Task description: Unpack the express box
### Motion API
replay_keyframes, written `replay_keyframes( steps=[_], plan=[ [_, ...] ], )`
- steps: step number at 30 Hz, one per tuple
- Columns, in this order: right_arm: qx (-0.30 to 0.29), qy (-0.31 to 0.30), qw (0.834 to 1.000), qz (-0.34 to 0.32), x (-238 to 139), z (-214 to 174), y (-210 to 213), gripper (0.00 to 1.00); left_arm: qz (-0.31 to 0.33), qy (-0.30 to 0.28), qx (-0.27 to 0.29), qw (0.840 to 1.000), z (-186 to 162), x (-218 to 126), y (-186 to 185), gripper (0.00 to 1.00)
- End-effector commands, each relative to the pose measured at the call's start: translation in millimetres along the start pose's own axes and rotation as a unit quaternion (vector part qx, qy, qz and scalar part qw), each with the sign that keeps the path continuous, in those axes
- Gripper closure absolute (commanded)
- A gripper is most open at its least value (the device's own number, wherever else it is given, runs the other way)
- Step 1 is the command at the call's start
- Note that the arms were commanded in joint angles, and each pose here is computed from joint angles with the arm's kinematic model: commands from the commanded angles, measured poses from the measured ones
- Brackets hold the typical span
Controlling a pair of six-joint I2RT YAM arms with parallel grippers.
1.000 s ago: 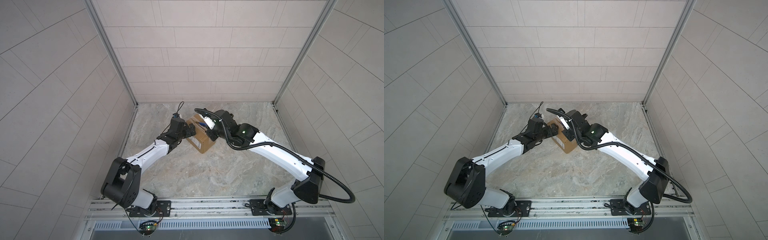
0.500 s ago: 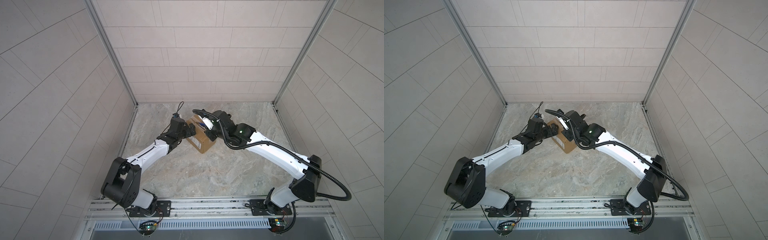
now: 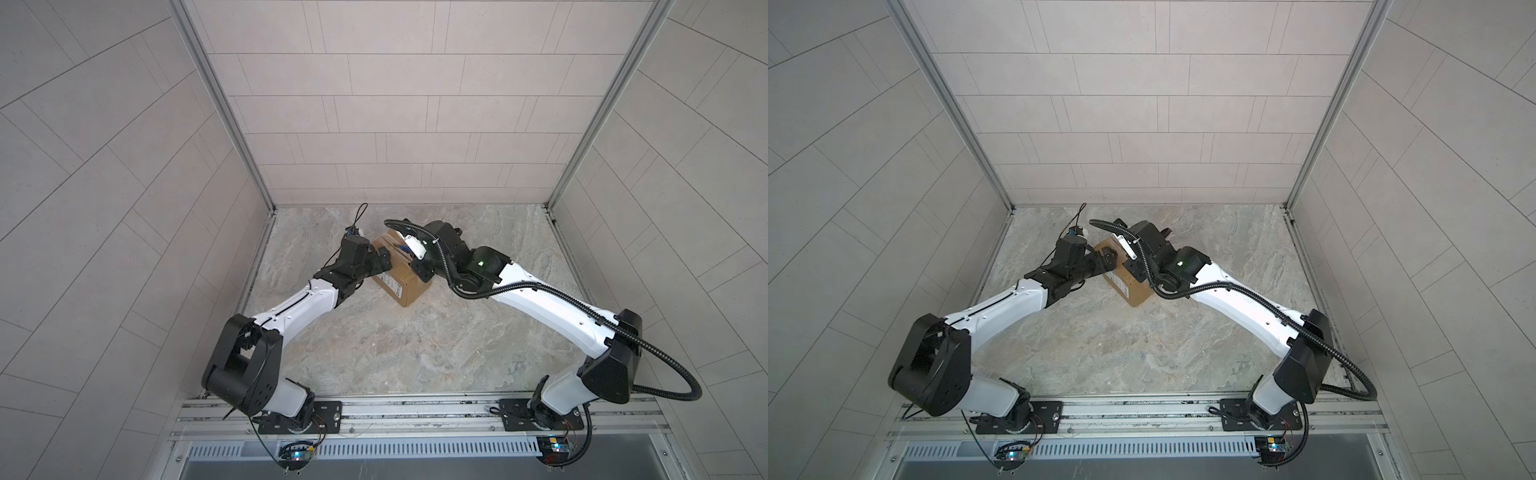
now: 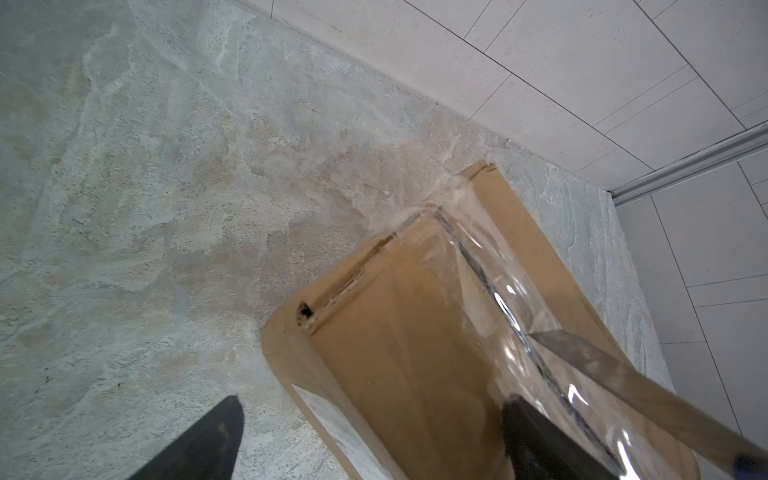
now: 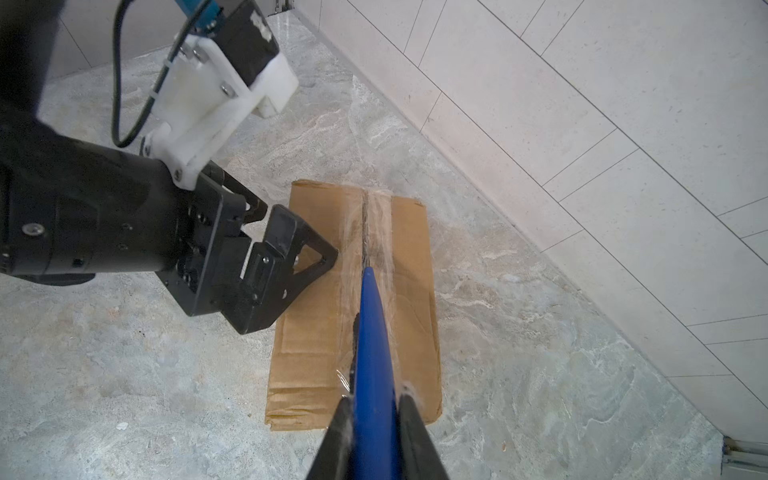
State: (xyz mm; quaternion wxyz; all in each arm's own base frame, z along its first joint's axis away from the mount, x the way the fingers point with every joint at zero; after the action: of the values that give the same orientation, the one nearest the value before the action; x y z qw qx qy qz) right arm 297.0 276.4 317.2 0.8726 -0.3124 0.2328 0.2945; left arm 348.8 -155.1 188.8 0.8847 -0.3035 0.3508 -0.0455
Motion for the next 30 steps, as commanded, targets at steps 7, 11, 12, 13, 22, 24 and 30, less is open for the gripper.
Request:
replay_keyframes(
  steps=[7,11,12,13,22,24,30],
  plan=[
    [-0.002,-0.021,1.0,-0.004,-7,9,-4,1.0,0.022,0.014,0.001,1.0,-5,7,10,0.0],
    [0.001,-0.025,1.0,-0.006,-10,10,-5,1.0,0.021,0.016,-0.001,1.0,-5,7,11,0.0],
    [0.0,-0.024,1.0,-0.006,-9,9,-5,1.0,0.021,0.016,-0.002,1.0,-5,7,11,0.0],
    [0.0,-0.022,1.0,-0.006,-8,9,-4,1.0,0.019,0.016,-0.002,1.0,-5,7,11,0.0],
    [-0.004,-0.008,1.0,-0.004,2,2,0,1.0,0.019,0.018,-0.003,1.0,-5,8,11,0.0],
    [-0.006,-0.006,1.0,-0.005,3,2,0,1.0,0.019,0.018,-0.004,1.0,-5,8,11,0.0],
    [-0.007,0.004,1.0,-0.003,10,-3,2,1.0,0.018,0.02,-0.005,1.0,-5,9,11,0.0]
  ],
)
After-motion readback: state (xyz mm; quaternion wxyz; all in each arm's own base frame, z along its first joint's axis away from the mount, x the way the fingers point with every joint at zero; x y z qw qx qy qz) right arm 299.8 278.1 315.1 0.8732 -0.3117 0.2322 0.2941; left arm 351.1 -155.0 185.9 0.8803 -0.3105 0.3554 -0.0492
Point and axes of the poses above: each gripper's point midway between its finger pads, its own x axis out along the fingers, its own y axis along the line the jaws close on, z = x × y, the point moved 6 cm from there along -x, back along the fingers, and after that the axes turned 11 degrees about -x, right-handed, at the moved point
